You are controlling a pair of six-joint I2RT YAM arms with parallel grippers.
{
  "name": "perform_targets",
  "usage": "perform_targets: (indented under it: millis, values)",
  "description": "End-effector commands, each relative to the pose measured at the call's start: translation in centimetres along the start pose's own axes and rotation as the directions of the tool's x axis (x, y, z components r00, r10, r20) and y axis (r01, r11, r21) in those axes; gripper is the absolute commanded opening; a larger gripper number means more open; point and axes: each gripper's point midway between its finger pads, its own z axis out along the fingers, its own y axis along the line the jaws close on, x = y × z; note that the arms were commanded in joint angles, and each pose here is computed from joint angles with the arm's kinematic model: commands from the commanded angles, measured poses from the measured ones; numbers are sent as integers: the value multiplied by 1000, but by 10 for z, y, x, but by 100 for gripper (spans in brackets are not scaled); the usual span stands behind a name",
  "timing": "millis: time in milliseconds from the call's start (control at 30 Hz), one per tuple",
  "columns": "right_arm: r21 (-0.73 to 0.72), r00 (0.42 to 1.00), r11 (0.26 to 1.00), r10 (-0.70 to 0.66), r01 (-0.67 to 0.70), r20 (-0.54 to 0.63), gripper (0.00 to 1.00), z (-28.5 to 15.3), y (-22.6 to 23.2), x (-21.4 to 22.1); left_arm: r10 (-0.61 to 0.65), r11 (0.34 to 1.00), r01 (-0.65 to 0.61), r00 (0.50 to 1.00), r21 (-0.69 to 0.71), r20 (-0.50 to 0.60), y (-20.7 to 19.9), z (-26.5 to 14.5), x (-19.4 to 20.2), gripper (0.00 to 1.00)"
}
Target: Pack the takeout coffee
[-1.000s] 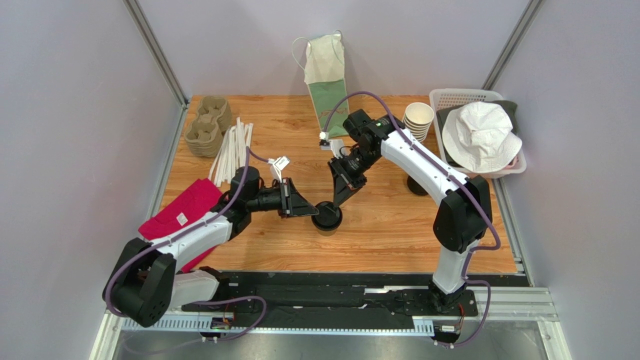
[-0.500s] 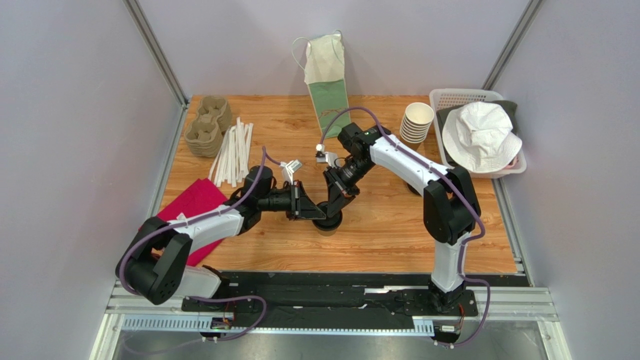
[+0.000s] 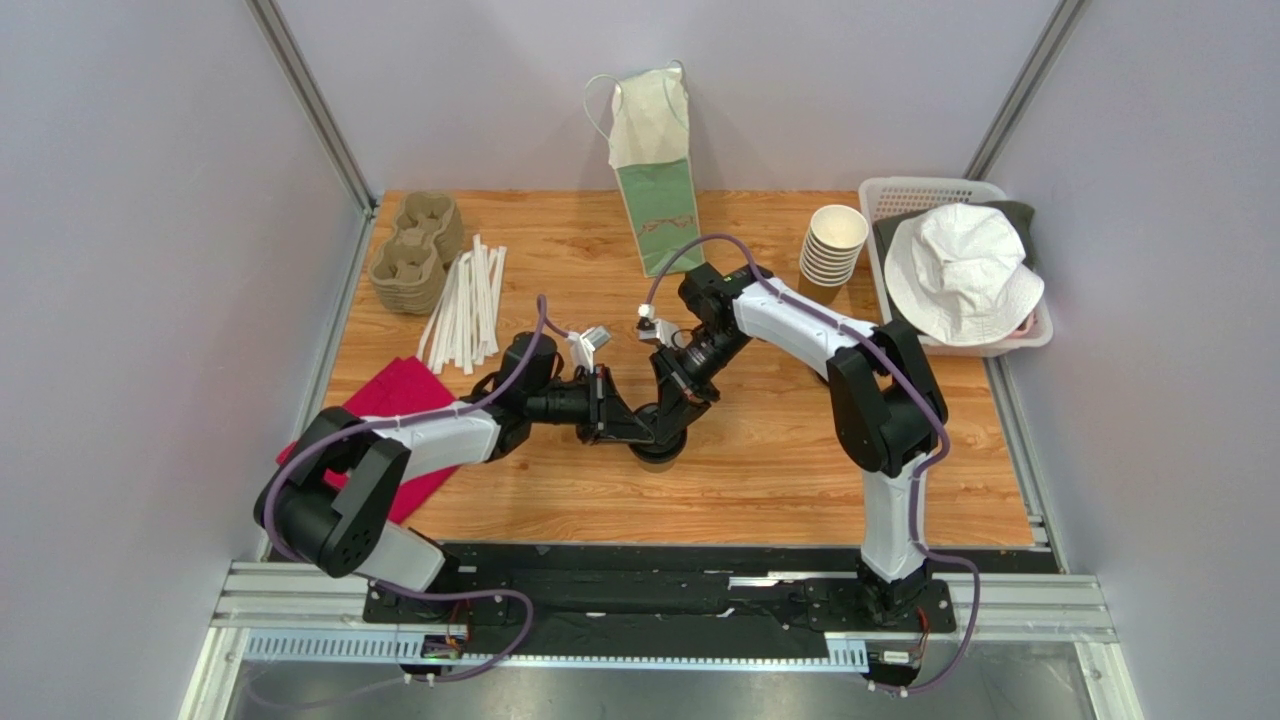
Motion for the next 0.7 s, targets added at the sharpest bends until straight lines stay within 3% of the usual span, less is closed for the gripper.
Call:
perform_targets:
  millis: [0,500,667]
  values:
    - [65,999,997,50,-50,2,0,10,-34,-4,-17,998,17,1000,-60,0,20,7,0,0]
    - [43,988,988,152,-151,-29,0,29,-76,3,-88,991,84,996,-106,-31,42,15,6,0]
    - [57,990,988,142,-141,-18,0,30,-80,2,-139,974,131,990,-185,-32,61,15,12,0]
